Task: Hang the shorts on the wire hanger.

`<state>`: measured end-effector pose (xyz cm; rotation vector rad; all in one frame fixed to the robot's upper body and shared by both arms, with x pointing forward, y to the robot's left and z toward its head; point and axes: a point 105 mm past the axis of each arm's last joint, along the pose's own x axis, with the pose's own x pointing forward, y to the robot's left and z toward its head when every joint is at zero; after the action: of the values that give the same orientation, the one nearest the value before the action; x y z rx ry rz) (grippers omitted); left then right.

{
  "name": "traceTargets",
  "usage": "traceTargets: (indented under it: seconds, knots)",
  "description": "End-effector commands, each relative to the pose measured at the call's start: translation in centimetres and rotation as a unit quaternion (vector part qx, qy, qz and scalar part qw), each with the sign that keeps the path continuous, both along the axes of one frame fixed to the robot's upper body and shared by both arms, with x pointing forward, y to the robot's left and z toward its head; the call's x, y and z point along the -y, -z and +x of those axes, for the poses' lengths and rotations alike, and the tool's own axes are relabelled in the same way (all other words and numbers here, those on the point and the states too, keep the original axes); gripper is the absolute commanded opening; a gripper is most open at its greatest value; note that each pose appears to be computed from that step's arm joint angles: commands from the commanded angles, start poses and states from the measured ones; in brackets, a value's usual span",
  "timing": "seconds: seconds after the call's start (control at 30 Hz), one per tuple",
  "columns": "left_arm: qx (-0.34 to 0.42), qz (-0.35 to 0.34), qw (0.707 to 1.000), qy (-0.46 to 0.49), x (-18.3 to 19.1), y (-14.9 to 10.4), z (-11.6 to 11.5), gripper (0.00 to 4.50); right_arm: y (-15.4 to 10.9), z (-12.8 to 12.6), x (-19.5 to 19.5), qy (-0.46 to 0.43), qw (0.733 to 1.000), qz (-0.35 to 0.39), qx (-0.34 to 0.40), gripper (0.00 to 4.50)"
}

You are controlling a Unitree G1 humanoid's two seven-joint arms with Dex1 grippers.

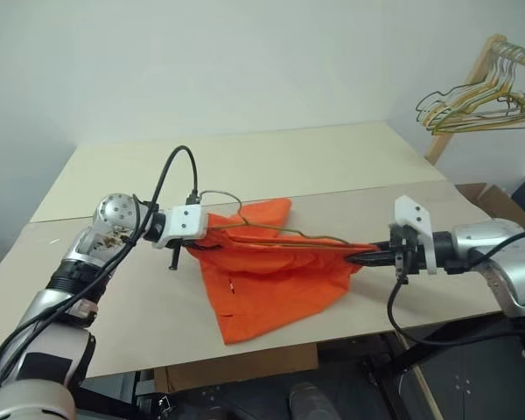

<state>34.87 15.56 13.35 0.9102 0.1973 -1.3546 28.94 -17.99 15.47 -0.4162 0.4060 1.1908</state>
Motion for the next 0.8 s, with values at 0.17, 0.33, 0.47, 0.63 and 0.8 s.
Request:
traceTargets:
  seconds: [0.17,0.33,0.47,0.63,0.8]
  knots:
    - [-0.035,0.03,0.994,-0.097,-6.6,-0.4,0.3,0.0,0.1,0.4,5.3,0.078,0.995,-0.058,-0.004,0.01]
    - [-0.04,0.033,0.994,-0.094,-7.6,-0.9,-0.2,0.0,1.0,0.8,6.5,0.095,0.993,-0.072,-0.014,0.01]
    - [-0.036,0.039,0.993,-0.104,-8.1,-1.2,0.0,0.0,1.3,1.0,7.1,0.096,0.992,-0.08,-0.024,0.01]
    - [-0.032,0.024,0.993,-0.111,-8.1,-1.5,0.2,0.0,3.3,0.9,8.1,0.068,0.981,-0.179,-0.005,0.01]
    - [-0.031,0.027,0.994,-0.105,-7.8,-1.4,0.1,0.0,3.2,1.2,7.6,0.038,0.976,-0.213,0.021,0.01]
